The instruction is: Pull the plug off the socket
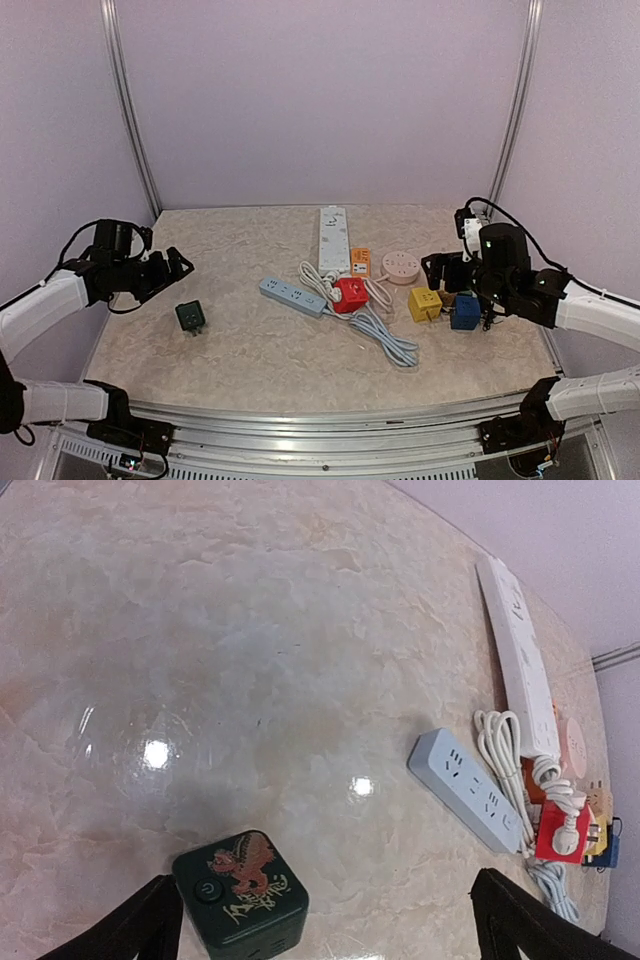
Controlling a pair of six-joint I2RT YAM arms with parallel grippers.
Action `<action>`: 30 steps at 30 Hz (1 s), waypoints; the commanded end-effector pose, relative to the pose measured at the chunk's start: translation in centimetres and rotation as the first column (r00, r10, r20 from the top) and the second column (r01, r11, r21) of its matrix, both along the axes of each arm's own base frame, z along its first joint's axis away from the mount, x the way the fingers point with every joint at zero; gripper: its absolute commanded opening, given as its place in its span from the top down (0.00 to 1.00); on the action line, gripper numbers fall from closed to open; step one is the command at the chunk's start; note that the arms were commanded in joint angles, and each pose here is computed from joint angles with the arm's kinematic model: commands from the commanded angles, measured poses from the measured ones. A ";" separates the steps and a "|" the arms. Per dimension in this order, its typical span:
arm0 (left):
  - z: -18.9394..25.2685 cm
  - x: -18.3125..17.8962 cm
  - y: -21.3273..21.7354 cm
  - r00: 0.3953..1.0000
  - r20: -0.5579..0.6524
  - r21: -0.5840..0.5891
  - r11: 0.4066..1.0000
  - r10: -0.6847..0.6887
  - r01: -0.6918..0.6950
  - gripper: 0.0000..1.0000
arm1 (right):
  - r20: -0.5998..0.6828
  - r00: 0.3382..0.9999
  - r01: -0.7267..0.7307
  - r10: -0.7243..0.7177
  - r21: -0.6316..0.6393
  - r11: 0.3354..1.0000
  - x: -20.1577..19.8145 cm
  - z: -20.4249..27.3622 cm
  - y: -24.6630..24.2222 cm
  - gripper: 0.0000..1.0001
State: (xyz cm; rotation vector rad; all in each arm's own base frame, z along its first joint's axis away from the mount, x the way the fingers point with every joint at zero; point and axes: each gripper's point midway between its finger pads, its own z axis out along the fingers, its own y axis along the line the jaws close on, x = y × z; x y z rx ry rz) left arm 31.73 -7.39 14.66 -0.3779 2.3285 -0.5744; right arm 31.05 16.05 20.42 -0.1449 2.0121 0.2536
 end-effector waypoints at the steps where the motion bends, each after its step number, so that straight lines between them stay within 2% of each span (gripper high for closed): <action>1: 4.7 -0.1 -3.6 0.973 0.157 0.017 0.986 -0.169 0.168 0.01 | 0.043 0.965 -0.262 0.259 0.086 0.961 -1.1 2.3 4.5 0.02; 7: 7.4 -1.1 -10.7 0.909 0.260 -0.075 0.931 -0.326 0.356 0.01 | -0.065 0.914 -0.394 0.399 0.077 0.916 -1.4 -0.8 9.2 0.10; 11: 7.2 -1.3 -14.5 0.891 0.266 -0.143 0.899 -0.368 0.414 0.01 | -0.109 0.876 -0.461 0.469 0.095 0.883 -1.9 -2.4 12.7 0.10; 15: 7.0 -1.2 -17.4 0.873 0.280 -0.189 0.869 -0.398 0.457 0.01 | -0.141 0.860 -0.478 0.491 0.116 0.871 -1.4 -3.5 15.8 0.14; 19: 6.1 -0.9 -19.4 0.870 0.262 -0.224 0.850 -0.418 0.477 0.01 | -0.194 0.848 -0.465 0.493 0.174 0.868 -0.6 -4.8 17.8 0.19; 24: 4.4 -0.6 -20.8 0.879 0.212 -0.256 0.844 -0.428 0.472 0.02 | -0.250 0.867 -0.397 0.431 0.175 0.901 0.8 -6.6 18.1 0.17; 30: 3.6 -0.6 -21.1 0.884 0.191 -0.268 0.844 -0.427 0.465 0.02 | -0.267 0.868 -0.378 0.419 0.190 0.906 1.8 -6.9 19.2 0.18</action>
